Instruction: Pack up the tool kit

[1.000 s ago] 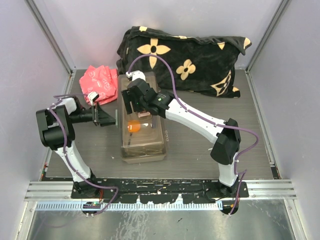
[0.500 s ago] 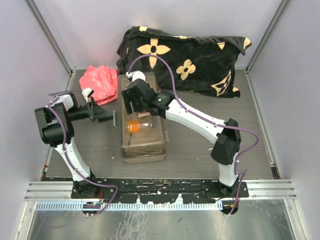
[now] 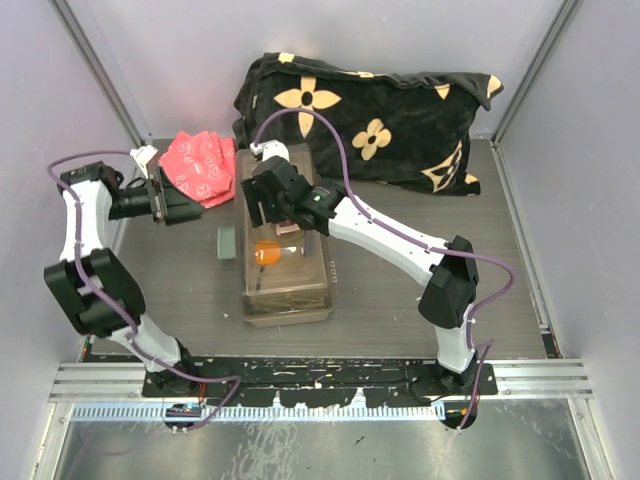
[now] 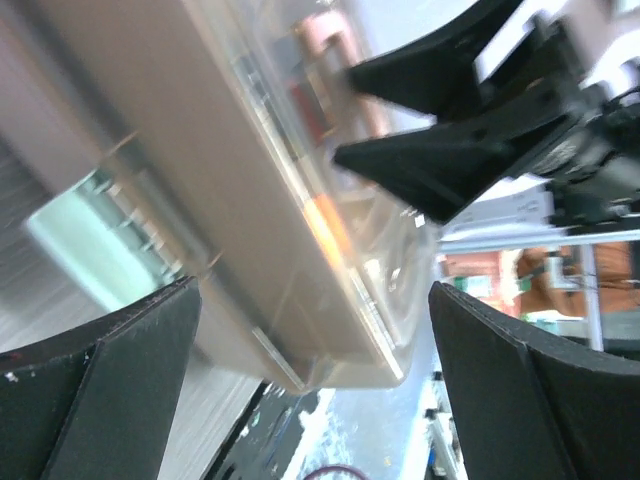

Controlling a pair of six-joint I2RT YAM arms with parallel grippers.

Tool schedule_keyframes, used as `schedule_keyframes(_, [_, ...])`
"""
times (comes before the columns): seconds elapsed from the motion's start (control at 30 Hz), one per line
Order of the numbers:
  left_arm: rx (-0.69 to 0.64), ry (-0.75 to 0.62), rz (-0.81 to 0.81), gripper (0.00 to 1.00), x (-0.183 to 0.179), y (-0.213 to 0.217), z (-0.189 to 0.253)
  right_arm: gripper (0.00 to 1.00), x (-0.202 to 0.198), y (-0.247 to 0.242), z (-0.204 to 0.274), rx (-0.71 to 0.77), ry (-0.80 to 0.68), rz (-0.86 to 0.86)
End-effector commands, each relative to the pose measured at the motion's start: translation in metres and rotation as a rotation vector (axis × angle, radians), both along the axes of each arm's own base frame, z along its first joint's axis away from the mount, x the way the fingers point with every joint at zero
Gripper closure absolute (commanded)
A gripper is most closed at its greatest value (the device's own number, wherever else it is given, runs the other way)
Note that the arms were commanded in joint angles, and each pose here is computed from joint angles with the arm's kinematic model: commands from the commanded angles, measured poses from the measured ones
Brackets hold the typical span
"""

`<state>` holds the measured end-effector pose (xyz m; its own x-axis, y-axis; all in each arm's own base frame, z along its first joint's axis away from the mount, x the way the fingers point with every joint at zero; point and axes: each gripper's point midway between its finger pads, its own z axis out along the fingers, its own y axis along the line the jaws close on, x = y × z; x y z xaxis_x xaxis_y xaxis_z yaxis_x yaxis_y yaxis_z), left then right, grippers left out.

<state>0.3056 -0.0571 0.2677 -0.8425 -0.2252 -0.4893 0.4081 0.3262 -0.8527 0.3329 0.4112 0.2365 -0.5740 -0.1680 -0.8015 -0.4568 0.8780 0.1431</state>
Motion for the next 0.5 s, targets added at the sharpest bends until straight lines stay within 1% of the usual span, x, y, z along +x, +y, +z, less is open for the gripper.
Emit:
schedule_keyframes(0.0, [0.278, 0.034, 0.272, 0.02, 0.023, 0.028, -0.011, 0.23, 0.005, 0.002, 0.005, 0.009, -0.004, -0.025])
schedule_keyframes(0.07, [0.348, -0.024, 0.333, 0.02, 0.025, 0.032, -0.004, 0.24, 0.006, -0.001, -0.002, -0.015, 0.001, -0.043])
schedule_keyframes(0.13, [0.381, -0.029, 0.358, 0.02, 0.025, 0.034, 0.0, 0.25, 0.01, -0.007, -0.008, -0.049, 0.001, -0.068])
schedule_keyframes(0.3, [0.405, -0.012, 0.375, 0.02, 0.015, 0.033, -0.001, 0.32, 0.038, -0.036, -0.039, -0.144, 0.032, -0.166])
schedule_keyframes(0.47, [0.453, -0.068, 0.394, 0.02, 0.004, 0.034, 0.002, 0.36, 0.053, -0.068, -0.072, -0.202, 0.068, -0.22])
